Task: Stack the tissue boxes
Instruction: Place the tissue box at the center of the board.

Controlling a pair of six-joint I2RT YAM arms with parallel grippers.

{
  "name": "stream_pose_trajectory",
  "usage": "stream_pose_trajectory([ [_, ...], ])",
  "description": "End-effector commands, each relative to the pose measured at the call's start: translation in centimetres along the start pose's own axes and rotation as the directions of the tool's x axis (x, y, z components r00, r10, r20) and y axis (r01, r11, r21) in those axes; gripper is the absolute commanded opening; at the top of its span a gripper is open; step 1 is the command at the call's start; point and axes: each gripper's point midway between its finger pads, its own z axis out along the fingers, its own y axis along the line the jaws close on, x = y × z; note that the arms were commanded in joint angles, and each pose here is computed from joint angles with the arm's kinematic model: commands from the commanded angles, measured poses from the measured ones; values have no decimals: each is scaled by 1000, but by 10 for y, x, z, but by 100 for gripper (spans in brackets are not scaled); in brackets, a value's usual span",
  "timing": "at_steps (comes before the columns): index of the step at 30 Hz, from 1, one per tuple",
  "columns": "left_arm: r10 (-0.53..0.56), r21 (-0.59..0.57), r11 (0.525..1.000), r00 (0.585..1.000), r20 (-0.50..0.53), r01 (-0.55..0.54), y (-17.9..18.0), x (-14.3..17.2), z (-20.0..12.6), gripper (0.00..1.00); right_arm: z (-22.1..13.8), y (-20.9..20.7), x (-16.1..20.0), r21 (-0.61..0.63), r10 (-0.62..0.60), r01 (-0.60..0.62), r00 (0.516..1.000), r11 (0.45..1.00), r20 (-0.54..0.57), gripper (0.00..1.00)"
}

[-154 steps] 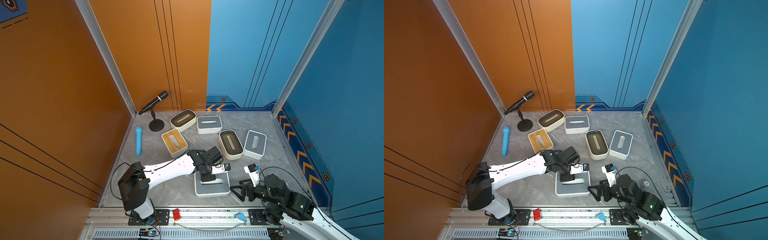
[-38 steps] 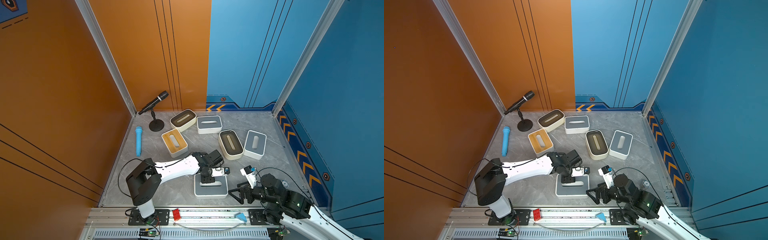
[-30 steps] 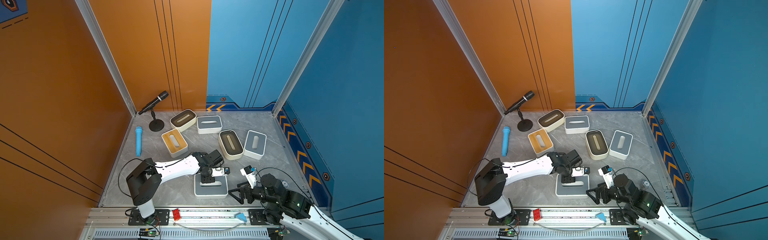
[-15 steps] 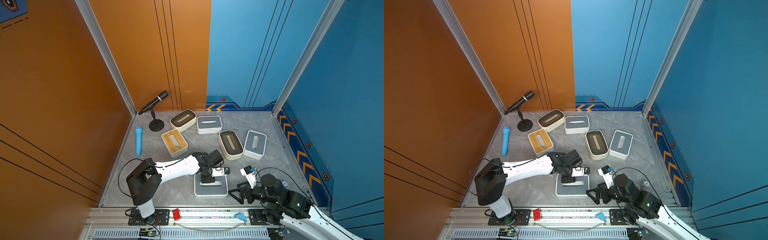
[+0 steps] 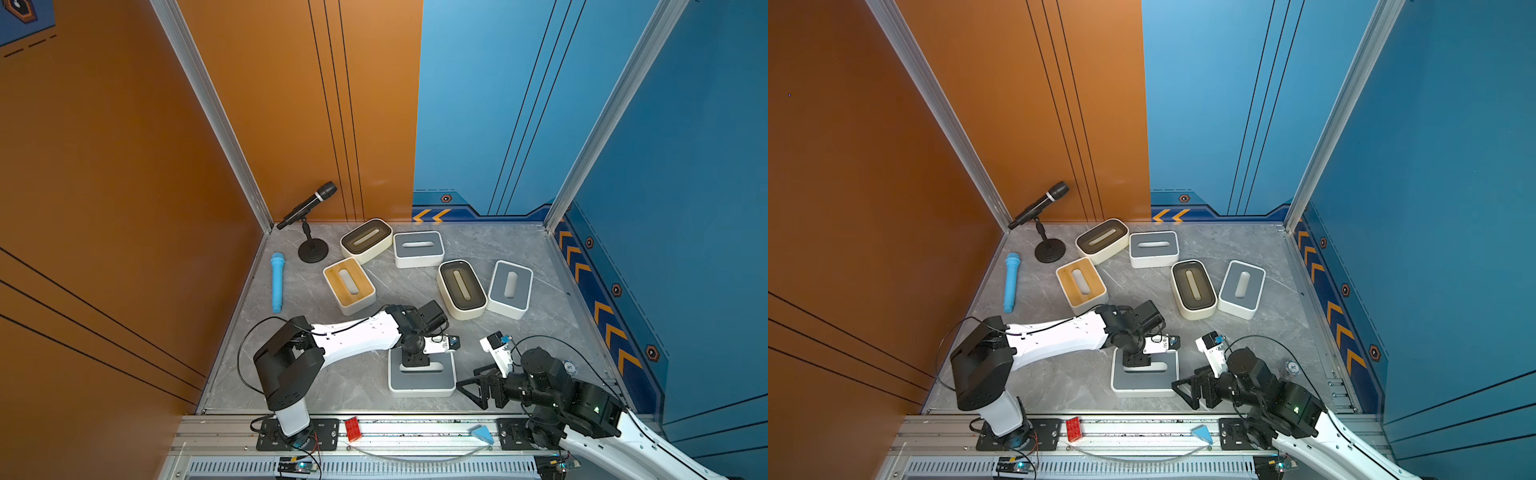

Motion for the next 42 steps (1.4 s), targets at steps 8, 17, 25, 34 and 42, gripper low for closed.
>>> stream_pose_trajectory([
  [8,20,-23,1000,1000,-12,-20,3,-2,0,61,3,-2,4,-4,-21,21,1000,1000,-12,100],
  [17,26,-27,999,1000,-4,-26,1,-4,-3,65,3,-1,3,-2,-21,21,1000,1000,-10,100],
  [25,29,-31,999,999,16,-28,0,-8,-9,67,4,-2,3,4,-20,20,1000,1000,-14,100],
  [34,30,-34,999,999,44,-28,-1,-13,-18,67,4,-2,2,8,-17,17,1000,1000,-13,100],
  [42,29,-31,999,997,75,-26,-2,-18,-25,69,4,-3,1,13,-15,15,1000,1000,-10,100],
])
